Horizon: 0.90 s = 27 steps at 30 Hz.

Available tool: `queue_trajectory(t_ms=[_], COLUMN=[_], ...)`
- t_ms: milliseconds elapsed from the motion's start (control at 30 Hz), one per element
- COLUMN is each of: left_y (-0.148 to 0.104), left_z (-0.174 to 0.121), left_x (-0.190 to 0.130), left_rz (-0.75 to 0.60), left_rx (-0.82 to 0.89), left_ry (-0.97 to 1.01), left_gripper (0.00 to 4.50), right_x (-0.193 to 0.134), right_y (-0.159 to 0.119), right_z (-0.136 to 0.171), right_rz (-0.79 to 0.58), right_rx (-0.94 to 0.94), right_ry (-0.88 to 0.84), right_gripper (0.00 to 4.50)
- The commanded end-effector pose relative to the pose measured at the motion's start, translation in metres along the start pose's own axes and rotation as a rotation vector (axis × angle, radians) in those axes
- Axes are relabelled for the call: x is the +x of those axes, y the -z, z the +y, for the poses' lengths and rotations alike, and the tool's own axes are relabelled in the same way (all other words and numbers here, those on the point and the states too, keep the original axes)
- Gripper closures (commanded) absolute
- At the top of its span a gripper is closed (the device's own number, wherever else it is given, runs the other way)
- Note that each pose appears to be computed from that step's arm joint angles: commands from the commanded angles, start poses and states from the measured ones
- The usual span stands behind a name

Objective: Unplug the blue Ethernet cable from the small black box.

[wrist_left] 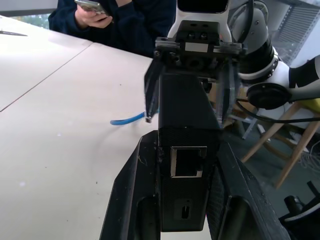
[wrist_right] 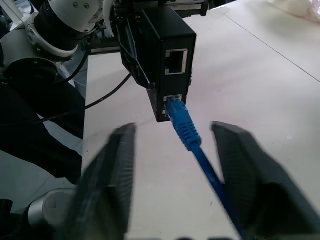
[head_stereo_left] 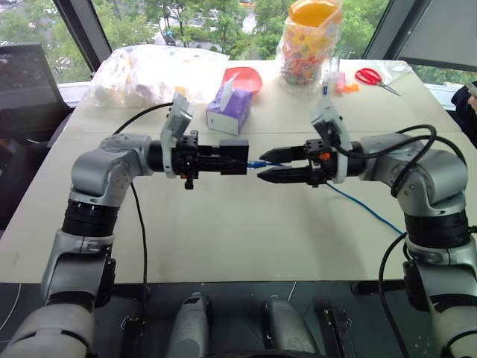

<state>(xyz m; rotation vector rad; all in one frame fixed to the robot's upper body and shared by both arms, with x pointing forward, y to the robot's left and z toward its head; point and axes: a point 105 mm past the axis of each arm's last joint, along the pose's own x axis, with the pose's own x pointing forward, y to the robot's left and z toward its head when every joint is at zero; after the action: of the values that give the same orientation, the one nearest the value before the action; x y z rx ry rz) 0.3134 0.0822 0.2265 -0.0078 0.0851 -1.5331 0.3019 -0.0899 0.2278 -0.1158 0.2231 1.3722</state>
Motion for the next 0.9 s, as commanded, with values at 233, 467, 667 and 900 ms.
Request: queue_trajectory(t_ms=[233, 467, 667, 900], left_y=[-0.015, -0.014, -0.011, -0.004], left_z=[-0.010, -0.009, -0.011, -0.011], left_x=[0.001, 0.002, 0.002, 0.002], left_rz=[-0.027, -0.028, -0.018, 0.017], left_rx=[0.052, 0.055, 0.056, 0.080], left_ry=[0.033, 0.030, 0.034, 0.034], left_gripper=[3.98, 3.98, 3.98, 3.98], right_x=[0.007, 0.010, 0.010, 0.009], right_y=[-0.011, -0.011, -0.011, -0.012], right_z=[0.012, 0.013, 0.012, 0.013], right_rz=[-0.019, -0.016, -0.013, -0.011], right_rx=[0.015, 0.014, 0.010, 0.009], right_ry=[-0.094, -0.101, -0.102, -0.101], right_gripper=[2.42, 2.42, 3.81, 4.47])
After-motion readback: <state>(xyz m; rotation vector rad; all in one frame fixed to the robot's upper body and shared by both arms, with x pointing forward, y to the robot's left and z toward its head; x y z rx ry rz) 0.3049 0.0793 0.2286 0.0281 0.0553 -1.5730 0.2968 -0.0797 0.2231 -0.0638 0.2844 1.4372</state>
